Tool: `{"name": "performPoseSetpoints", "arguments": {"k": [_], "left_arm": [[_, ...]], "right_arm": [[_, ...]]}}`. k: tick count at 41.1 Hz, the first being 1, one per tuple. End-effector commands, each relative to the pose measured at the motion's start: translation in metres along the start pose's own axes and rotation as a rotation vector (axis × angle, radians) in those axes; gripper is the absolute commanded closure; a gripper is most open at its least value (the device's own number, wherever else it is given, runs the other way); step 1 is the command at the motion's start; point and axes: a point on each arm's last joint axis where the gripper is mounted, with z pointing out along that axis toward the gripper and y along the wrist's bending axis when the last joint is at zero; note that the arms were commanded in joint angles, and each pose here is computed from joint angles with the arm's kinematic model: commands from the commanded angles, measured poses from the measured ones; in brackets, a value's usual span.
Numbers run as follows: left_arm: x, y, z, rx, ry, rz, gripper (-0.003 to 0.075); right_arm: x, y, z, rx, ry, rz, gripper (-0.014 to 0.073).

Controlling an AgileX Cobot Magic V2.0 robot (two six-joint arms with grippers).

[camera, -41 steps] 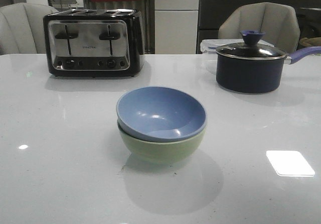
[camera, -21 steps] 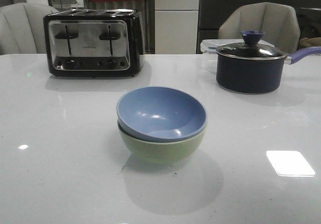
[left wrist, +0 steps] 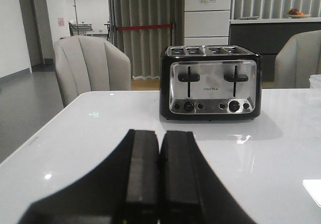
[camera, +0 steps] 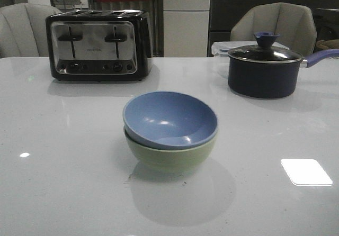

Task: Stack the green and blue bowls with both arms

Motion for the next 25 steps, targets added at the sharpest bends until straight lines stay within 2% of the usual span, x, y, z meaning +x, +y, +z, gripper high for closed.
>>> {"name": "performPoseSetpoints", "arguments": {"k": [1,9,25], "left_arm": [[-0.008,0.000,-0.002,0.004,-0.107,-0.015,0.0627],[-0.008,0.000,-0.002,0.004,-0.107,-0.015,0.0627],[-0.008,0.000,-0.002,0.004,-0.107,-0.015,0.0627]], "right_arm": [[0.006,-0.004,-0.005,0.065,-0.162,-0.008,0.0538],[0.040,-0.002,-0.008,0.061,-0.137,-0.008,0.0538],[0.040,-0.002,-0.008,0.060,-0.127,0.007,0.0538]]}}
